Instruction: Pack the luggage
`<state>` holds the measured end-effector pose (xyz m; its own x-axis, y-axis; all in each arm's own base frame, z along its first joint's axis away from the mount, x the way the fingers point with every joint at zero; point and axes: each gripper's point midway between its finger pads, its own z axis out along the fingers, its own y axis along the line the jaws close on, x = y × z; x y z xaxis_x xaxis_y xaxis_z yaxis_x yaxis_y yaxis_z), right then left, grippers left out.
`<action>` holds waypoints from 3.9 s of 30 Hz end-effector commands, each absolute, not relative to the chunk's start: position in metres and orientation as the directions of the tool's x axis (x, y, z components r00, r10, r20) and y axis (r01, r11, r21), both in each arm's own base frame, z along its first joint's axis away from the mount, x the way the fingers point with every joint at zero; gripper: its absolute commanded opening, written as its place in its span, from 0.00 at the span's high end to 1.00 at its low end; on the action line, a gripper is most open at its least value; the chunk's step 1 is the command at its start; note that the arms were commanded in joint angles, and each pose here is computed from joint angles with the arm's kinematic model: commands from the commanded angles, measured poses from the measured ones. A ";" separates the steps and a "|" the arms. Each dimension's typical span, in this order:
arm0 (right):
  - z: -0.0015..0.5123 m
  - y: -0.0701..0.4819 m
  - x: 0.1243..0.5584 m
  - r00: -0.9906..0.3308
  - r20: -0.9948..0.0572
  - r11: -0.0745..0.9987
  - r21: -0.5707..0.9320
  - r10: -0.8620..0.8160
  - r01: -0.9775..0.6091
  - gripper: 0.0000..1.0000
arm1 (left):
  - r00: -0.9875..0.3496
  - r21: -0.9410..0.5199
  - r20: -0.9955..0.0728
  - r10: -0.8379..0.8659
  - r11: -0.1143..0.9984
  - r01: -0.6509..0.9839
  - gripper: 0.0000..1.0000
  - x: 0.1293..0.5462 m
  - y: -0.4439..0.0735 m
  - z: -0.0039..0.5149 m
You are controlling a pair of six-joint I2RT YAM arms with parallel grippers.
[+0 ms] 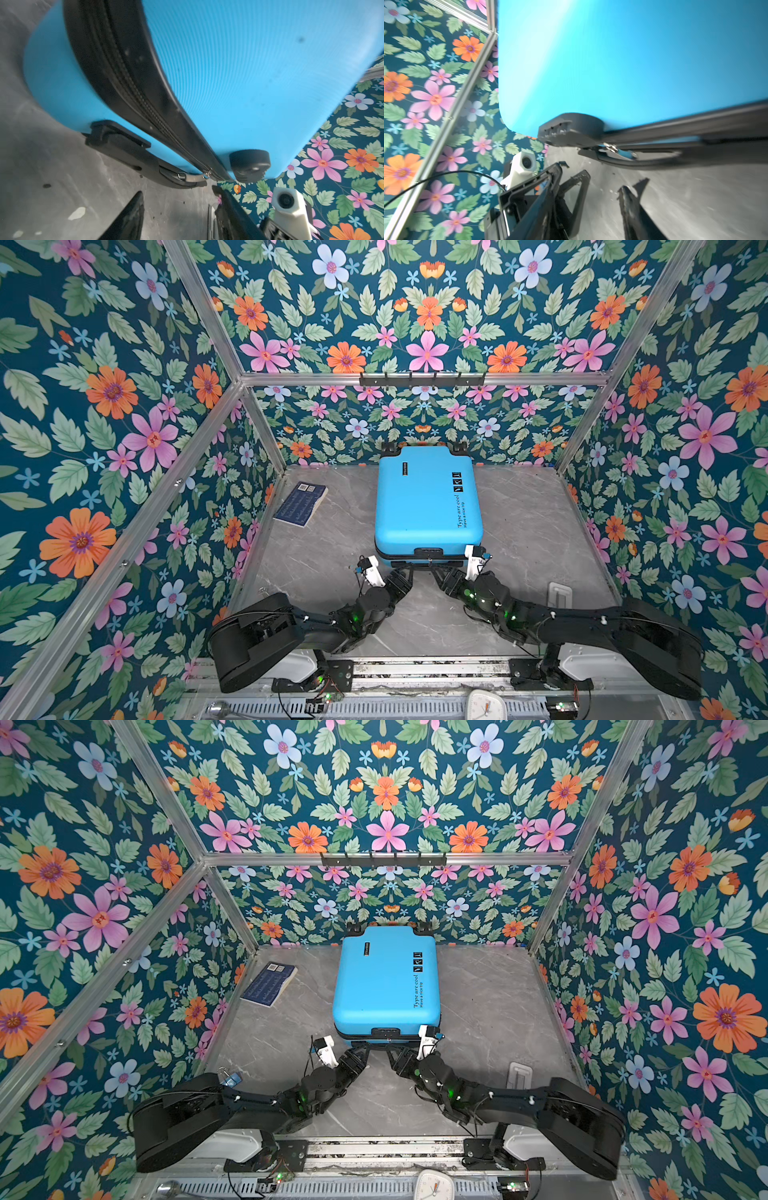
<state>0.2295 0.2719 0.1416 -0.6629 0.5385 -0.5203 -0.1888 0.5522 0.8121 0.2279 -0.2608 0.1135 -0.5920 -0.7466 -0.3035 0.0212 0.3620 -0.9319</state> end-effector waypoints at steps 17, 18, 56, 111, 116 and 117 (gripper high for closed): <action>0.151 0.253 0.238 -0.528 -0.774 0.724 0.581 0.349 -0.372 0.66 | -0.512 -0.995 -0.081 -0.855 0.096 -0.003 0.48 0.244 -0.288 0.101; 0.150 0.257 0.239 -0.529 -0.778 0.723 0.575 0.339 -0.382 0.66 | -0.506 -0.995 -0.077 -0.859 0.095 -0.011 0.48 0.245 -0.288 0.098; 0.112 0.282 0.274 -0.341 -0.888 0.781 0.442 0.309 -0.442 0.70 | -0.467 -0.995 -0.048 -0.883 0.085 -0.060 1.00 0.277 -0.295 0.070; 0.090 0.206 0.306 -0.230 -0.861 0.886 0.463 0.454 0.017 1.00 | -0.429 -0.989 -0.064 -0.901 0.116 -0.095 1.00 0.274 -0.277 0.057; 0.093 0.178 0.303 -0.217 -0.856 0.882 0.462 0.470 0.091 1.00 | -0.413 -0.987 -0.074 -0.908 0.125 -0.097 1.00 0.272 -0.269 0.057; 0.094 0.173 0.302 -0.211 -0.853 0.878 0.468 0.478 0.098 1.00 | -0.410 -0.987 -0.077 -0.909 0.128 -0.099 1.00 0.272 -0.268 0.057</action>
